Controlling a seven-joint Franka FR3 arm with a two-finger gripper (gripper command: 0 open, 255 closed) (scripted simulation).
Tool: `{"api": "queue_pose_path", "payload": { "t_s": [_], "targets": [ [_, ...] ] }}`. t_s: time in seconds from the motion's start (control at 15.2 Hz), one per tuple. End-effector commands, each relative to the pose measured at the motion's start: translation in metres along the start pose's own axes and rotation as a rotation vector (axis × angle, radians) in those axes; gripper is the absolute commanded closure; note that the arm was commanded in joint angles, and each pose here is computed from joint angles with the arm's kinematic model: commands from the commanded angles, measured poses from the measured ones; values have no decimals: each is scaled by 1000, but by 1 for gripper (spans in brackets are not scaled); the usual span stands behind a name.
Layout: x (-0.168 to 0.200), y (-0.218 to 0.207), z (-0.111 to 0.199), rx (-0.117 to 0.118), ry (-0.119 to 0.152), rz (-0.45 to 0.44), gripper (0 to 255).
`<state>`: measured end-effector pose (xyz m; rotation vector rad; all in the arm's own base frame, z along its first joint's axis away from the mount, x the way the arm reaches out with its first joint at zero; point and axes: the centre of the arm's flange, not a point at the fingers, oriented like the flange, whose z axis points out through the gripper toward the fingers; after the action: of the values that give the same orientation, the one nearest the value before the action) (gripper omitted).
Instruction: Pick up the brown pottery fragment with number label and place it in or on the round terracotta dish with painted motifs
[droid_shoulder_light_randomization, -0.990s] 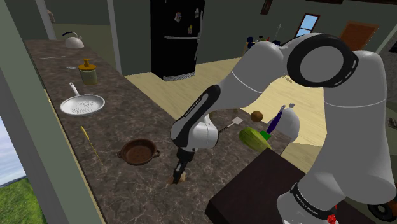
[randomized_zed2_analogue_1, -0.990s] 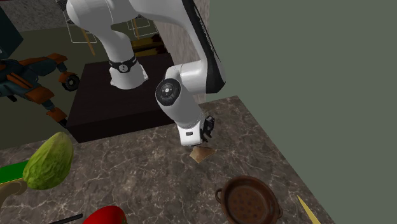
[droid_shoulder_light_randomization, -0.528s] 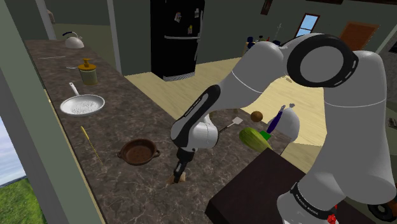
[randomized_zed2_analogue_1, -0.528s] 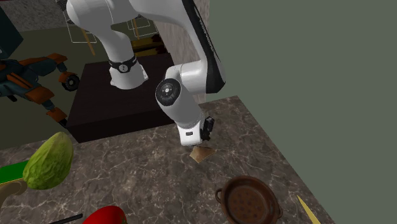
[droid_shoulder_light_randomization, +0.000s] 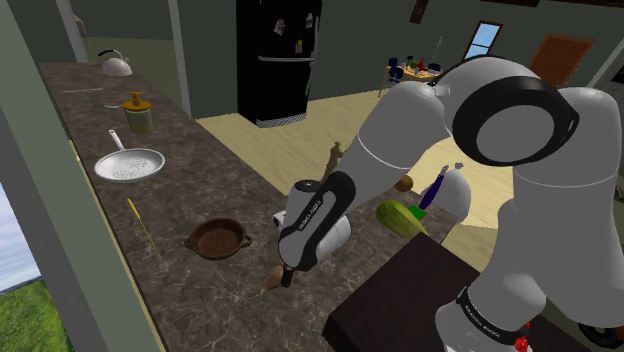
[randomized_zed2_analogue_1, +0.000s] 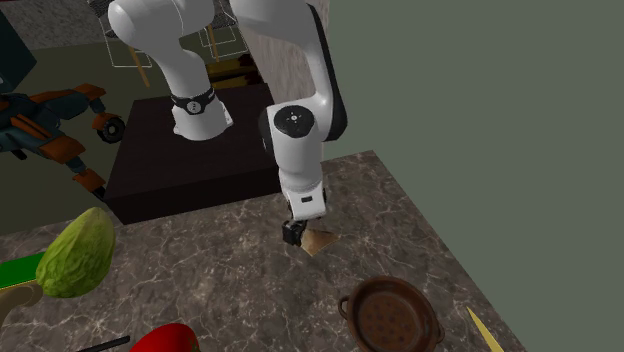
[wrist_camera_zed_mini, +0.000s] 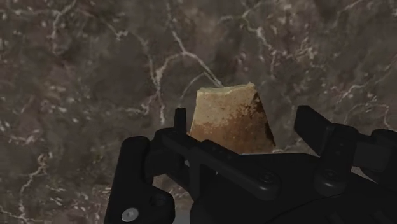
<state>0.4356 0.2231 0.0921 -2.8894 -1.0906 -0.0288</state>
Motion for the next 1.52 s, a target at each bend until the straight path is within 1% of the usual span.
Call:
{"api": "queue_pose_path", "payload": {
  "t_s": [0.0, 0.26, 0.79, 0.86, 1.45],
  "targets": [
    [-1, 0, 9, -16, 0, -11, 0],
    [-1, 0, 33, -16, 0, -11, 0],
    [-1, 0, 33, -16, 0, -11, 0],
    [-1, 0, 33, -16, 0, -11, 255],
    [-1, 0, 33, -16, 0, -11, 255]
  ]
}}
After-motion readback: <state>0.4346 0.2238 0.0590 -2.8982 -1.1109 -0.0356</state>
